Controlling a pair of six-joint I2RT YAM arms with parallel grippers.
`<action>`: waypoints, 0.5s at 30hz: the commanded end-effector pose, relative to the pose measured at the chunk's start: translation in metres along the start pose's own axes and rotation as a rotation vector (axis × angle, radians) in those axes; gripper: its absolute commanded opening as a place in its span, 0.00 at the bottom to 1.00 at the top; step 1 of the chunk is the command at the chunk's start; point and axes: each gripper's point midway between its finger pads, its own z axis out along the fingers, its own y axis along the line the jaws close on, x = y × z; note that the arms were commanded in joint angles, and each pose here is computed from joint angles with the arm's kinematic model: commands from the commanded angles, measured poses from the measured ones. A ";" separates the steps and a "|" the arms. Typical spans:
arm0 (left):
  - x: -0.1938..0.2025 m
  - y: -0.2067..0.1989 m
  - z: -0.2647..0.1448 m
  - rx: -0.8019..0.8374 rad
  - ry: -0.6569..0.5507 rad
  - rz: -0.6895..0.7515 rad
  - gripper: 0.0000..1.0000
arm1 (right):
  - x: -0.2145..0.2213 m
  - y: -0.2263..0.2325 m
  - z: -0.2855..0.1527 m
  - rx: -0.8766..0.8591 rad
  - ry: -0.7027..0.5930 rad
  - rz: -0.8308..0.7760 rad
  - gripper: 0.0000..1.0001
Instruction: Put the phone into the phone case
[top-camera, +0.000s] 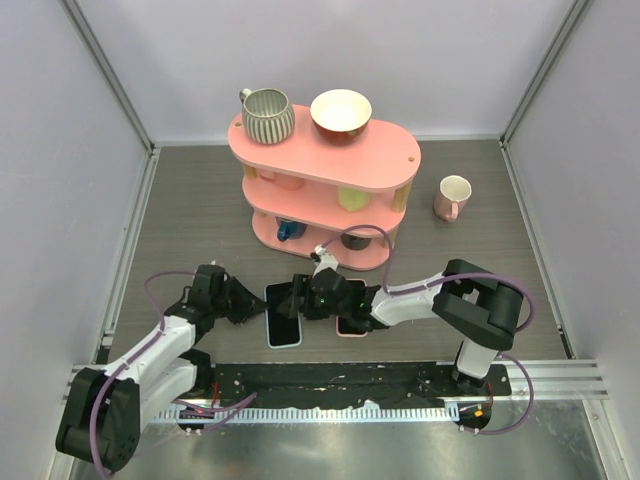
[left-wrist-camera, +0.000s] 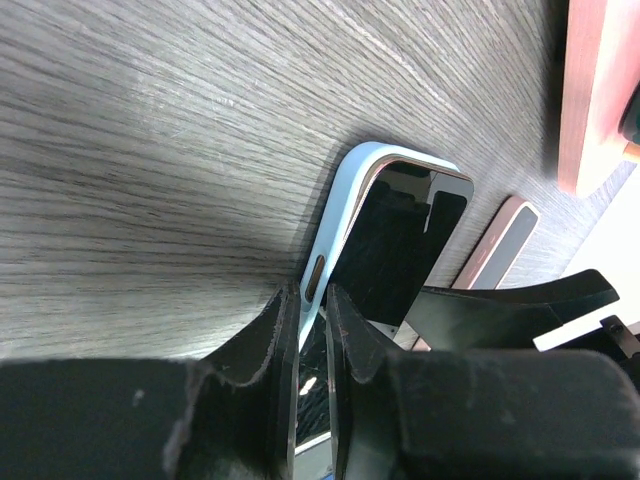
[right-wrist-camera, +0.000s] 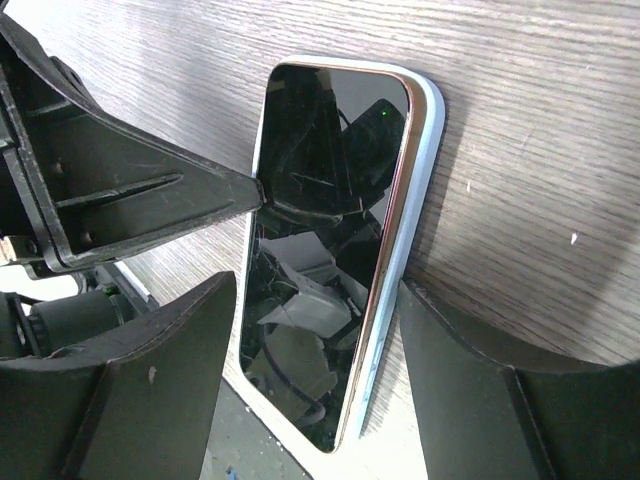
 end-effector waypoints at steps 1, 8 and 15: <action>0.035 0.012 -0.005 -0.022 0.154 -0.040 0.13 | -0.008 0.054 -0.015 -0.276 0.009 0.072 0.71; 0.035 0.007 -0.006 0.001 0.160 -0.042 0.11 | -0.034 0.107 -0.043 -0.561 -0.046 0.143 0.70; 0.037 0.007 -0.007 0.009 0.164 -0.050 0.10 | -0.031 0.091 -0.040 -0.530 -0.054 0.194 0.68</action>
